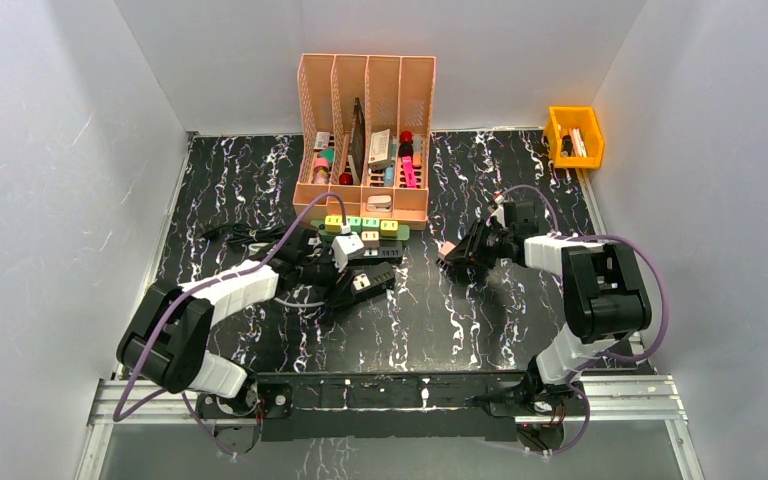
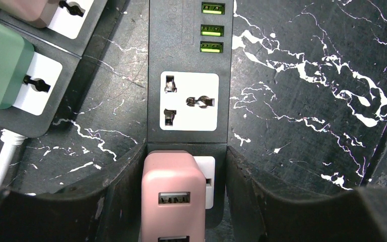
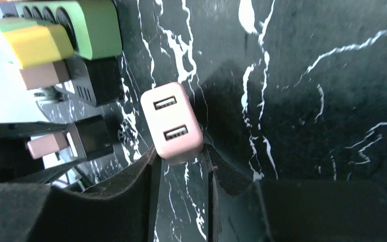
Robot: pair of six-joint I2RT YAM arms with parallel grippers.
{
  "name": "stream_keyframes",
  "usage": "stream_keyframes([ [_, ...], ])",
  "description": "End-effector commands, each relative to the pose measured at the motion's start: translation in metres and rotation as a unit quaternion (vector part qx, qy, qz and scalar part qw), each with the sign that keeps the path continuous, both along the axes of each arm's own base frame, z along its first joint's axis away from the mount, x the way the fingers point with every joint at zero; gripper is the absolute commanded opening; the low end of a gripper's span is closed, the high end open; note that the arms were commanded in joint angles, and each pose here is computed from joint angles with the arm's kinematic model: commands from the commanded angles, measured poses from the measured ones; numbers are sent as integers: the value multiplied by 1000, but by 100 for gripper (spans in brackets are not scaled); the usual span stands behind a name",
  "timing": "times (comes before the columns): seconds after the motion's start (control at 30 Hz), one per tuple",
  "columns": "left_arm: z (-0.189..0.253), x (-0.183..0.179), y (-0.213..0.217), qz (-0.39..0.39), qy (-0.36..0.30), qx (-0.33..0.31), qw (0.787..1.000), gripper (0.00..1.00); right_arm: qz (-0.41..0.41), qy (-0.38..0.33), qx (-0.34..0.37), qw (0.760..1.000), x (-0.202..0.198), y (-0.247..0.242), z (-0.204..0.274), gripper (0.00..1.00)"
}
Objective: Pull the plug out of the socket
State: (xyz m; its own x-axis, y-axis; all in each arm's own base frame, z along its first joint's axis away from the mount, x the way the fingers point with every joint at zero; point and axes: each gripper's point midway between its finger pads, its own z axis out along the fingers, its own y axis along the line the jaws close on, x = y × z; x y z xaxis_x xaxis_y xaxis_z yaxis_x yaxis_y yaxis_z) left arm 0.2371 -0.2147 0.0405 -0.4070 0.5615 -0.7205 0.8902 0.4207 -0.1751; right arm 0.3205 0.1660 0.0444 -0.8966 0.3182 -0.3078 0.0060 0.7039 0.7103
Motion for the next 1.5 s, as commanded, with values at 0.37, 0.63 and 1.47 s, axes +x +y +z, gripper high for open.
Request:
stream_keyframes([
  [0.37, 35, 2, -11, -26, -52, -42, 997, 60, 35, -253, -90, 963, 32, 11, 102, 96],
  [0.63, 48, 4, 0, -5, -97, -36, 995, 76, 125, -469, -47, 873, 21, 104, 174, 98],
  [1.47, 54, -34, 16, 27, -33, -48, 998, 98, 383, -540, -19, 749, -21, 249, 126, 93],
])
